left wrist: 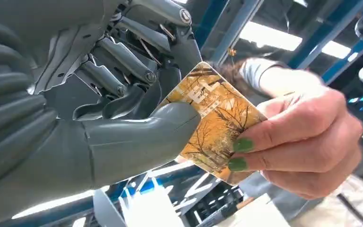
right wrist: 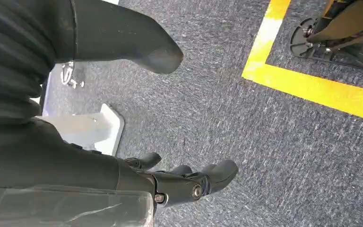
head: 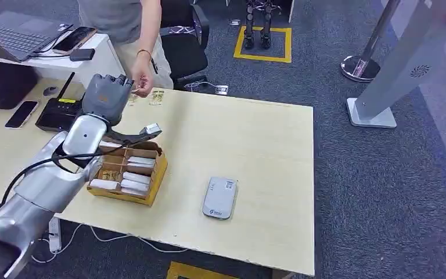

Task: Pass the card to the sensor for recognition and then transmit it.

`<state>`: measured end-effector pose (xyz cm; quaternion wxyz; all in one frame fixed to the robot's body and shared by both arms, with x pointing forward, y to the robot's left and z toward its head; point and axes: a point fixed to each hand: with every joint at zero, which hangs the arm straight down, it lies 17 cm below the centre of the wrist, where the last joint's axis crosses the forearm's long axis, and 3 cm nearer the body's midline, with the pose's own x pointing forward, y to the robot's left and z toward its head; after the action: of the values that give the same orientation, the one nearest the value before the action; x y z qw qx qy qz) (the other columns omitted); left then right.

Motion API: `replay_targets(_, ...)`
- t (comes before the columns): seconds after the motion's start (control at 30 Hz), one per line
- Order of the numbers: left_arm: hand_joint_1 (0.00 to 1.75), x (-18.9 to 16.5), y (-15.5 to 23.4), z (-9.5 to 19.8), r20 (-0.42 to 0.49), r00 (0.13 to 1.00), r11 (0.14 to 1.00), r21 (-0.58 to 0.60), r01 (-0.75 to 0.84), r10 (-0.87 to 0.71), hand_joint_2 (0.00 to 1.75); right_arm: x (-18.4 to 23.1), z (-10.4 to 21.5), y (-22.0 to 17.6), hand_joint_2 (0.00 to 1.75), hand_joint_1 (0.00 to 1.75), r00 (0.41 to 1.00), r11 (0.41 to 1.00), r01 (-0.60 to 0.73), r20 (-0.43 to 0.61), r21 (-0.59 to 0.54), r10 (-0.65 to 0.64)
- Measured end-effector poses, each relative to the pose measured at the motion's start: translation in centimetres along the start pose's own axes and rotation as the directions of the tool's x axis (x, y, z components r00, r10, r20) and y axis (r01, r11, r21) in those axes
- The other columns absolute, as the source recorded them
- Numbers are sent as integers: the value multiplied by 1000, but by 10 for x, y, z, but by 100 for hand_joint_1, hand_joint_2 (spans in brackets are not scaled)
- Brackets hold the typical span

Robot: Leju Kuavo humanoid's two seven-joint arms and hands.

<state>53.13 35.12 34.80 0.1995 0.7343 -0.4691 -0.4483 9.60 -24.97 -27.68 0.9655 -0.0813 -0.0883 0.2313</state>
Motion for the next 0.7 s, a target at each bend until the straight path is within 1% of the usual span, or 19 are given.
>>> replay_targets(0.07,175,-1,-6,-2,-4,1000,1000,-12,1,-1,175,0,0,0,175,0,1000,1000,-1,-3,1,1)
replay_targets(0.1,152,-2,-8,-2,-6,1000,1000,-17,2,-2,175,-1,0,0,175,0,1000,1000,-1,-3,0,1)
replay_targets(0.13,101,-2,-11,-2,-7,1000,1000,-20,2,-3,175,-1,0,0,175,0,1000,1000,-2,-3,1,2)
replay_targets(0.17,0,-2,-12,-2,-8,1000,1000,-23,2,-2,175,-1,0,0,175,0,1000,1000,-3,-4,0,3)
replay_targets(0.5,0,-3,-11,1,-21,1000,1000,13,-15,16,175,-1,0,2,175,0,1000,1000,-1,-2,3,1)
replay_targets(0.7,0,-5,-11,12,-26,998,998,32,-51,52,175,-3,0,3,175,0,1000,1000,13,0,2,-13)
